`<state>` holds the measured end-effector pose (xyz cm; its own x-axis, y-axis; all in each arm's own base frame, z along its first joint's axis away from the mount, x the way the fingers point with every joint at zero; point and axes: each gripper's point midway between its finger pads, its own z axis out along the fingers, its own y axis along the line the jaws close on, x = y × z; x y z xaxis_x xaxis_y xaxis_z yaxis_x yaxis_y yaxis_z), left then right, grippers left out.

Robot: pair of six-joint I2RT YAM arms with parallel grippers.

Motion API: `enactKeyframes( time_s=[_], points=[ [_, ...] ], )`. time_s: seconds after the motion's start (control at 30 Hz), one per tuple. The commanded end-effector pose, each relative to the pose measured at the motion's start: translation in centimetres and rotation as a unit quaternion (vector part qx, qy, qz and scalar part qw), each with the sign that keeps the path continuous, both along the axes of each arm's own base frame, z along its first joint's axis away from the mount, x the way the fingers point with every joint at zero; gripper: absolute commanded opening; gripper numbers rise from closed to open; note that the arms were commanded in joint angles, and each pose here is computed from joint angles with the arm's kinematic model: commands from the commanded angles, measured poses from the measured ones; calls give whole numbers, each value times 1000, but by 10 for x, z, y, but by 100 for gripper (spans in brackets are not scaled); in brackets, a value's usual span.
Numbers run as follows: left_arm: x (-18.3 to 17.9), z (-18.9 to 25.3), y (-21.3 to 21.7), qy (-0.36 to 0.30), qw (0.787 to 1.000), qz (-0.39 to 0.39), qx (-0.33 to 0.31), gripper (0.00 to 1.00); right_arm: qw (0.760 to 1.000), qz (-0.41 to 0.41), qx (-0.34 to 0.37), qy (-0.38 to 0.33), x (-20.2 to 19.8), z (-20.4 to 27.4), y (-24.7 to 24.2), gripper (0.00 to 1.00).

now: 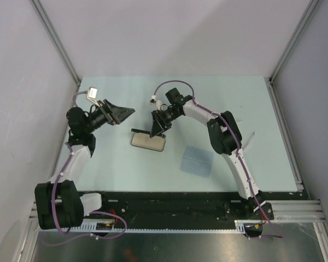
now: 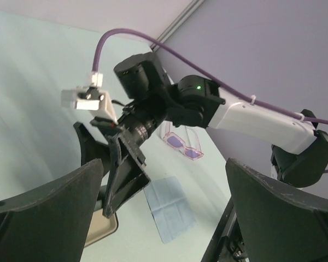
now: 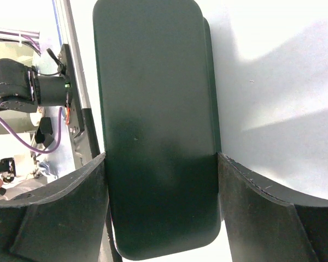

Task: Organize the sunglasses
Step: Place the sunglasses case at the center of the board.

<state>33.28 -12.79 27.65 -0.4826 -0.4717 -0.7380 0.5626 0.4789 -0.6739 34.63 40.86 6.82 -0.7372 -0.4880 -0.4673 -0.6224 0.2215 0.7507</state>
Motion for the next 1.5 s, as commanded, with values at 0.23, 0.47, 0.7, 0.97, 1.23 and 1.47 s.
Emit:
enactKeyframes(
  time_s=[0.23, 0.47, 0.7, 0.97, 1.23, 1.47],
  points=[
    [-2, -27, 8, 22, 999, 32, 6, 100, 999, -15, -9, -46, 23, 2, -7, 88],
    [-11, -82, 12, 95, 993, 76, 0, 100, 998, -28, -8, -59, 31, 10, -9, 100],
    [-9, -101, 18, 130, 986, 103, 2, 99, 991, -65, -16, -118, 49, 36, -15, 100],
    [-6, -110, 23, 146, 982, 119, 17, 100, 965, -202, -6, -168, 97, 73, -41, 100],
    [-5, -116, 23, 162, 980, 115, 28, 100, 900, -386, -34, -202, 118, 123, -92, 98],
    [-2, -115, 23, 173, 978, 111, 30, 100, 890, -409, -136, -151, 61, 81, -115, 40]
  ],
)
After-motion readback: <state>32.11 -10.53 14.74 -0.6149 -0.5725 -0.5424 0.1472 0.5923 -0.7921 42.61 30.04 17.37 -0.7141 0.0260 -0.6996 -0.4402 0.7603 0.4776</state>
